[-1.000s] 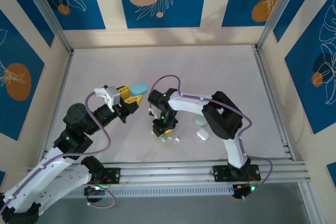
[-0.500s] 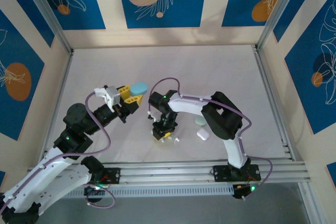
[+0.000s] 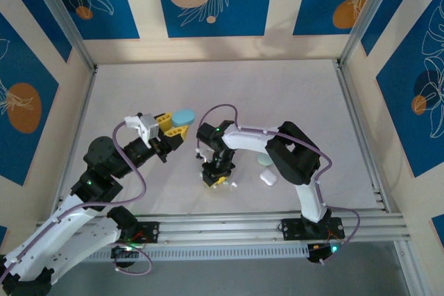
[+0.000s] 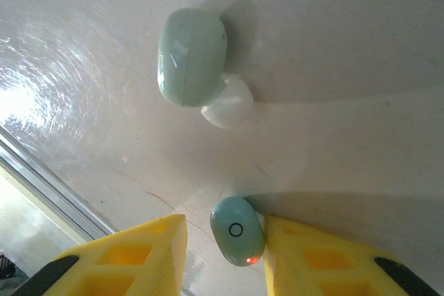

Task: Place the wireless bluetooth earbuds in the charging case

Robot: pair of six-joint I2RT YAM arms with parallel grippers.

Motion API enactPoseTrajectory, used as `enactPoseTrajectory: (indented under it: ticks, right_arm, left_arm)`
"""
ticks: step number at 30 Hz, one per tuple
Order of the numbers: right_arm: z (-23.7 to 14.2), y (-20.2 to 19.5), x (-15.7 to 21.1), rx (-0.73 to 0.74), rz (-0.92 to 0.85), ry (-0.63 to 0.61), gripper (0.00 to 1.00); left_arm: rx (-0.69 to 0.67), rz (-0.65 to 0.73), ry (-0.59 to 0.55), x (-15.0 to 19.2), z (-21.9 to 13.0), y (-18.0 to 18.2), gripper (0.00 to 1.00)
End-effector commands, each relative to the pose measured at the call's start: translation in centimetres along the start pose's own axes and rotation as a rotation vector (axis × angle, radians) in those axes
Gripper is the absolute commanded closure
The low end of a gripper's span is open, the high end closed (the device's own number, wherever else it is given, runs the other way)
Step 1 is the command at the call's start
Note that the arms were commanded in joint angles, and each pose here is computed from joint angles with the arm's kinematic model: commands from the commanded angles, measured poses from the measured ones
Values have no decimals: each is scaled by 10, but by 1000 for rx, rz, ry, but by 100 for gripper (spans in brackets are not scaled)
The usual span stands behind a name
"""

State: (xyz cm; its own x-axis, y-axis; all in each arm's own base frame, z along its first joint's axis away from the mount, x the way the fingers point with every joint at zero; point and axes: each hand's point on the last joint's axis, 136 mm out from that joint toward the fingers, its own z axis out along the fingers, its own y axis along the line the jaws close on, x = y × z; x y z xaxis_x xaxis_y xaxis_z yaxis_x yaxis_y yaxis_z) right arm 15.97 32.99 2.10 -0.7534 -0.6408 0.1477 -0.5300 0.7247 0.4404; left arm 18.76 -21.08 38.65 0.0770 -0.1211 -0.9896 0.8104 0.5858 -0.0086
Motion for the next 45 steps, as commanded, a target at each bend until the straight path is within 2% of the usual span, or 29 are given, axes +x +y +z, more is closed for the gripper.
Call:
enactPoseTrajectory:
  ticks: [1, 10, 20, 25, 34, 39, 45]
  right_arm:
    - [4, 5, -3, -34, 23, -8, 67]
    - [-9, 5, -9, -55, 54, -67, 78]
    - [-31, 6, -6, -59, 70, -118, 78]
    - [-70, 4, -8, -53, 115, -246, 78]
    - [-180, 19, 13, -95, 105, -541, 78]
    - [-209, 17, 28, -112, 133, -606, 78]
    - [-236, 37, 37, -172, 87, -664, 78]
  left_arm:
    - [-5, 12, -56, -17, -2, -1, 69]
    - [-10, 9, -39, -11, 0, 1, 69]
    - [-7, 4, -27, -4, 5, 2, 69]
    - [-9, 1, -8, 3, 8, 3, 69]
    - [8, -13, 49, 27, 24, 4, 69]
    - [3, -44, 96, 48, 35, 8, 69]
    - [48, -62, 183, 81, 48, 5, 69]
